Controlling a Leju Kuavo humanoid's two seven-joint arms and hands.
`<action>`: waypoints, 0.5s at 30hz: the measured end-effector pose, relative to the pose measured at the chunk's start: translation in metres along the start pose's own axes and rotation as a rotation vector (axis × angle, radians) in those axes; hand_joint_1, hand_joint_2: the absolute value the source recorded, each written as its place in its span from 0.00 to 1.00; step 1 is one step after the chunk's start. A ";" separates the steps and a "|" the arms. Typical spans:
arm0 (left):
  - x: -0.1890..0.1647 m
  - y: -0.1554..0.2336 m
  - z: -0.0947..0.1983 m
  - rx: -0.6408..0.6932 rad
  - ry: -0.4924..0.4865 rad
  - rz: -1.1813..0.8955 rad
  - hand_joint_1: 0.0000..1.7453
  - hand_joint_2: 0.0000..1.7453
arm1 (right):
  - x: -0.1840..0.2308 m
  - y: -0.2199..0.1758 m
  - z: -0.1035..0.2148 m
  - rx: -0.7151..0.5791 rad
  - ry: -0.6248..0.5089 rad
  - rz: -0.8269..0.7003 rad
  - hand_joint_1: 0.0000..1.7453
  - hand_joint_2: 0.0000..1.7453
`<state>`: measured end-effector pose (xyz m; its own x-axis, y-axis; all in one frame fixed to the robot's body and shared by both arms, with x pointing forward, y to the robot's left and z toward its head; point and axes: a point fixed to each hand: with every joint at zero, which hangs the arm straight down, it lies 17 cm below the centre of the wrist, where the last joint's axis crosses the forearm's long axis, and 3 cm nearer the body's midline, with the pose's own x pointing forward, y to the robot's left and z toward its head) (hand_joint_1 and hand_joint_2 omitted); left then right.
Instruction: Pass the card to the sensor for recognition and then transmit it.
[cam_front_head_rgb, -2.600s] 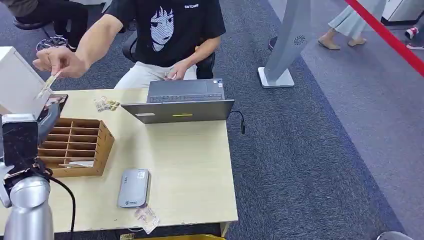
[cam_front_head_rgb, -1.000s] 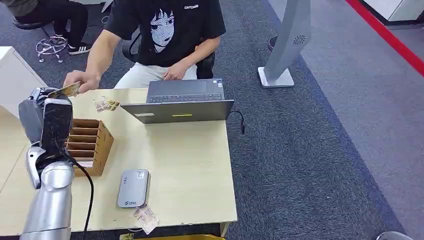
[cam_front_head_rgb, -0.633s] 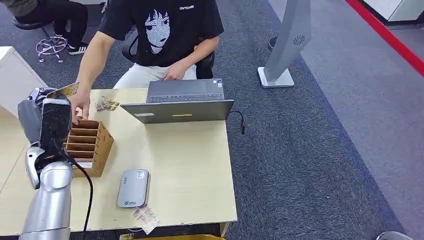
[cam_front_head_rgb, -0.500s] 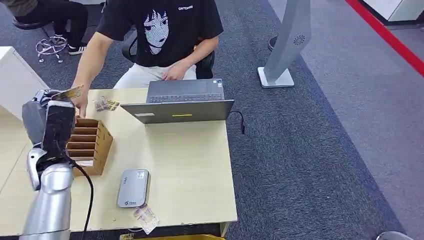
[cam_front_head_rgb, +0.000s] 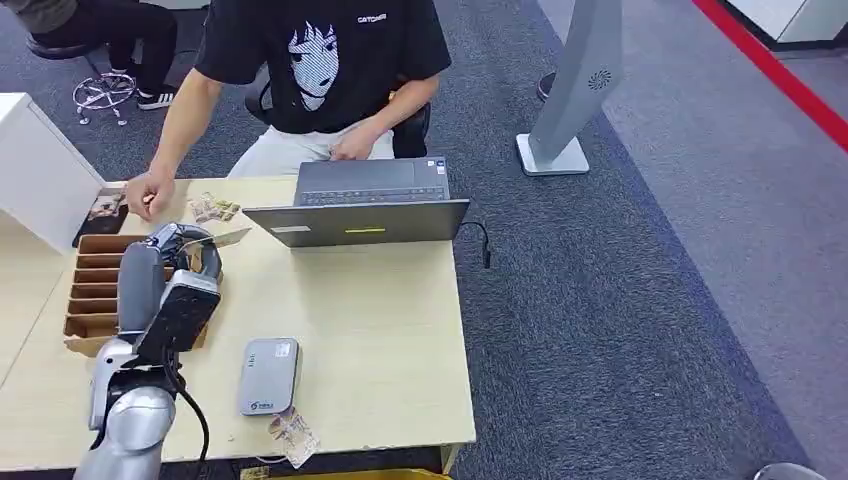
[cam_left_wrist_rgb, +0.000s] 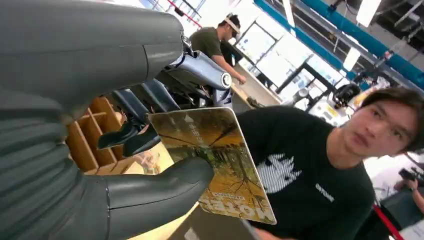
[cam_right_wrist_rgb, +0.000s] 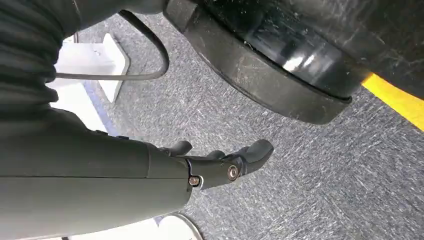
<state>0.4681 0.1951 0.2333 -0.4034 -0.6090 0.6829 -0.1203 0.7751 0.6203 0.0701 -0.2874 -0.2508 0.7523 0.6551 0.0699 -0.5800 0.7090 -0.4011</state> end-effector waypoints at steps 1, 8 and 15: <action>-0.001 -0.004 0.005 -0.011 0.003 0.004 1.00 1.00 | -0.001 0.001 0.000 0.003 0.003 -0.006 0.00 1.00; -0.002 -0.010 0.012 -0.029 0.009 0.012 1.00 1.00 | -0.001 0.002 -0.001 0.005 0.007 -0.013 0.00 1.00; -0.027 -0.048 0.065 -0.142 0.099 0.047 1.00 1.00 | -0.006 0.006 0.000 0.004 0.022 -0.045 0.00 1.00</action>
<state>0.4261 0.1852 0.1598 -0.3131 -0.5914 0.7431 0.0289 0.7761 0.6299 0.0627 -0.2873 -0.2539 0.7840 0.6171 0.0678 -0.5471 0.7384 -0.3943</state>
